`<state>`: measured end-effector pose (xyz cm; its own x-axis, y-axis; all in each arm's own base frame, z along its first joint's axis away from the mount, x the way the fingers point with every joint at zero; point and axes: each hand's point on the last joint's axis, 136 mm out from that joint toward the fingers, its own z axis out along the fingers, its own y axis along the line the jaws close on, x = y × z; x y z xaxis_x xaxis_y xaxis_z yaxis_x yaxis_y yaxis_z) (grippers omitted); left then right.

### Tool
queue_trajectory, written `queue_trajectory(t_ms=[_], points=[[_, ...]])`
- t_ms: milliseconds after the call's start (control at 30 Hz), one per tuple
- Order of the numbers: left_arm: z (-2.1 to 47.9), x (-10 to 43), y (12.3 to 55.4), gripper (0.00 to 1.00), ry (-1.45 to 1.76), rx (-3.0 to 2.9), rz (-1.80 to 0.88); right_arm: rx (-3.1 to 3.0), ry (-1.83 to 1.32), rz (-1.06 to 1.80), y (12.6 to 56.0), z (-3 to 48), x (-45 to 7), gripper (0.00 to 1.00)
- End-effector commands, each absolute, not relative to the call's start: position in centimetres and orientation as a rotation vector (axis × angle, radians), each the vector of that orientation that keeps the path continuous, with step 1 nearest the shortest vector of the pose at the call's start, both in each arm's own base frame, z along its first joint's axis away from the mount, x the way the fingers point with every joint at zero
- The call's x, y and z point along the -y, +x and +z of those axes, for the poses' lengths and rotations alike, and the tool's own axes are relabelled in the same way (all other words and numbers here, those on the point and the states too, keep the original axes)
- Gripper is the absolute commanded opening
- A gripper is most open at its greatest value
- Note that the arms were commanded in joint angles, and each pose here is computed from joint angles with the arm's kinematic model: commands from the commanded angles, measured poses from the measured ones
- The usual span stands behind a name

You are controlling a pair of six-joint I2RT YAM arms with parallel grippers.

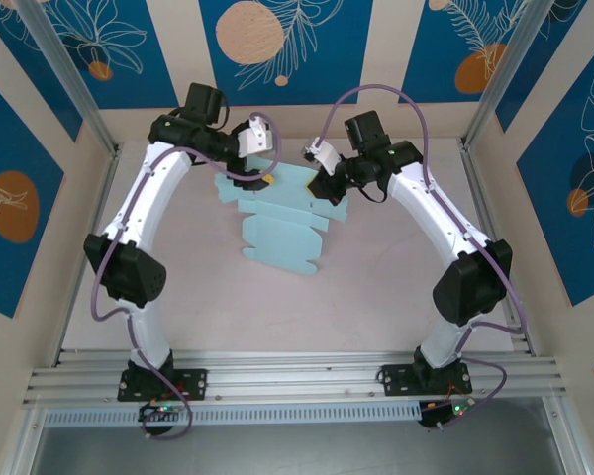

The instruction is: Fold the paper box

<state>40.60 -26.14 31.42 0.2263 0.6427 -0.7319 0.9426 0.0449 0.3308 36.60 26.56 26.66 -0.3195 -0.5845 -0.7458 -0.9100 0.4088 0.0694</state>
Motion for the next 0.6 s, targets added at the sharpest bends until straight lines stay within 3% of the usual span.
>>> queue_trajectory(t_ms=[0,233,300,367,567], points=[[30.4,26.7,39.6,0.85,1.752,-1.507,-0.486,-2.006,-1.293,0.659,36.6,26.9,-27.1,0.0],[27.2,27.1,40.5,0.74,1.839,-1.57,-0.388,-2.024,-1.297,0.658,37.1,25.9,-27.3,0.0],[26.8,27.3,40.7,0.66,1.849,-1.576,-0.371,-2.03,-1.298,0.656,37.3,25.5,-27.2,0.0],[26.7,27.4,40.9,0.52,1.846,-1.574,-0.367,-2.035,-1.291,0.656,37.6,25.3,-27.2,0.0],[26.5,27.5,41.5,0.33,1.836,-1.589,-0.338,-2.057,-1.254,0.659,38.4,24.5,-26.5,0.0]])
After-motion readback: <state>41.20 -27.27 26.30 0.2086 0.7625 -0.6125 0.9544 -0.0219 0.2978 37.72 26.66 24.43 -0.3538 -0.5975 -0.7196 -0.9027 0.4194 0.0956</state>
